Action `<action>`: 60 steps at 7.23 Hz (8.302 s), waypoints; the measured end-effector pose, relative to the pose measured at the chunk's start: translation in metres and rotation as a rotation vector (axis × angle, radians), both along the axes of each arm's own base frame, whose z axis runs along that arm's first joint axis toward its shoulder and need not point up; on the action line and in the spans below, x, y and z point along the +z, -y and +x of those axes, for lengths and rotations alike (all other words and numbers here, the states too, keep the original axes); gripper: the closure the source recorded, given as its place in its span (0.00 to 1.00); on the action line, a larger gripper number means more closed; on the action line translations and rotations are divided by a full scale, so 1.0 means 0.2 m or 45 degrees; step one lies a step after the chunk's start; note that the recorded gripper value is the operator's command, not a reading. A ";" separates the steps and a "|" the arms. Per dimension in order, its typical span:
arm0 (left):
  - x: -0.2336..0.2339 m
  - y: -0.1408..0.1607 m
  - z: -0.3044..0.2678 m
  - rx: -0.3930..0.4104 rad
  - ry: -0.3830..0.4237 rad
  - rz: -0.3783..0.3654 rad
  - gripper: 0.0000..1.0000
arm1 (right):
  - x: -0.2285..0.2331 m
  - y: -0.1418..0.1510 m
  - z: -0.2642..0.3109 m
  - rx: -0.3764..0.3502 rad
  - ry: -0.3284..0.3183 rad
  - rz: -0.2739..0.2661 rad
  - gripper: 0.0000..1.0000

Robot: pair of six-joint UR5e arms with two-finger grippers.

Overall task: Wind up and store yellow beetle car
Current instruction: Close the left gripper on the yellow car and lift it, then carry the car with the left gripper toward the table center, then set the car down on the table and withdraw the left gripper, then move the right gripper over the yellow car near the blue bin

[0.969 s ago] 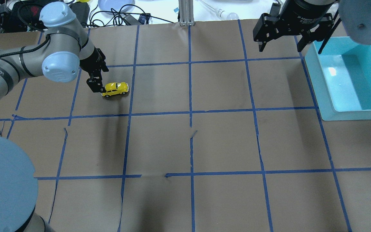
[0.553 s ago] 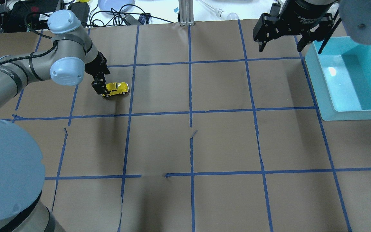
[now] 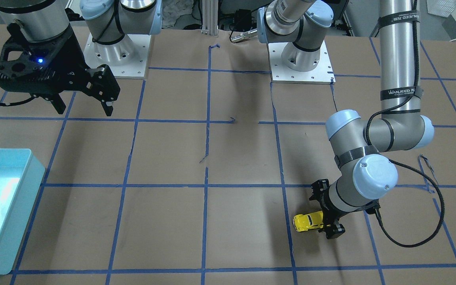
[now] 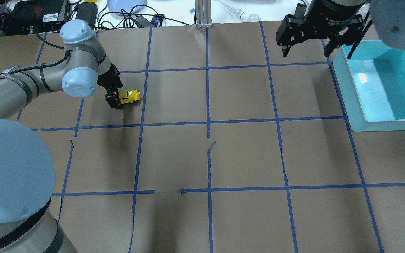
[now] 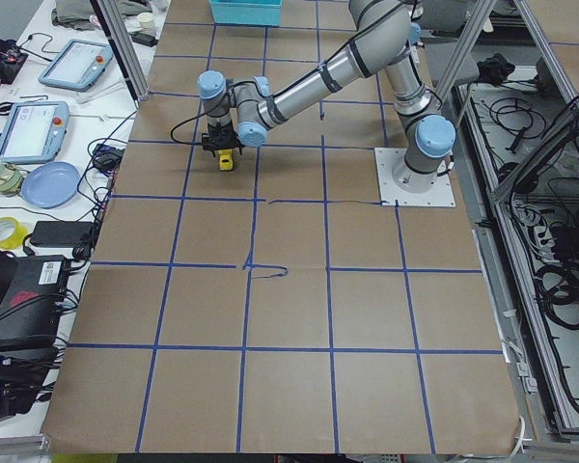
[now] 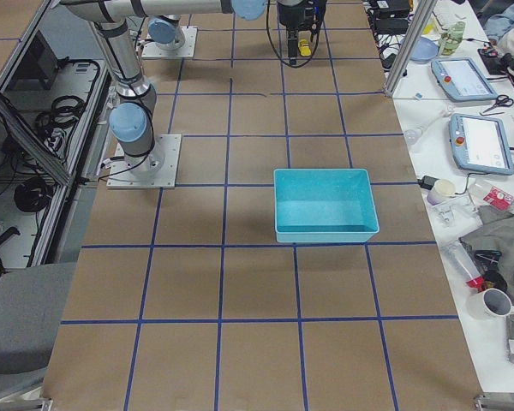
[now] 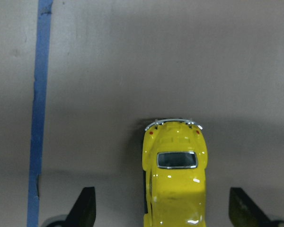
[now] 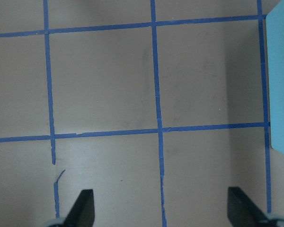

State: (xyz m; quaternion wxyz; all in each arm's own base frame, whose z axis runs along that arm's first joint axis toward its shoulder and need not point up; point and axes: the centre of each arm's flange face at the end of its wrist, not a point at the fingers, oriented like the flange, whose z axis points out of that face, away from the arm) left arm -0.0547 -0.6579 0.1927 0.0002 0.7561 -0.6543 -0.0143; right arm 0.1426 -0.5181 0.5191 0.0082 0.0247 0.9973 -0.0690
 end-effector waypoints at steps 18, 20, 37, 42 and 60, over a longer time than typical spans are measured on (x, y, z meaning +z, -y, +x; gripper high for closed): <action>0.11 0.00 -0.52 -0.175 -0.278 -0.088 1.00 | 0.00 0.00 0.01 0.002 0.003 0.000 0.00; 0.07 0.01 -0.47 -0.151 -0.261 -0.069 1.00 | 0.00 0.00 0.01 0.002 0.003 -0.001 0.00; 0.00 0.10 0.31 -0.130 -0.079 -0.060 1.00 | 0.00 0.00 0.01 0.001 0.004 -0.002 0.00; -0.01 0.09 0.50 -0.319 -0.078 -0.068 1.00 | 0.00 0.00 0.01 0.002 0.004 -0.001 0.00; 1.27 -0.26 0.19 -1.761 0.075 -0.196 0.00 | 0.00 0.00 0.01 0.019 0.001 -0.001 0.00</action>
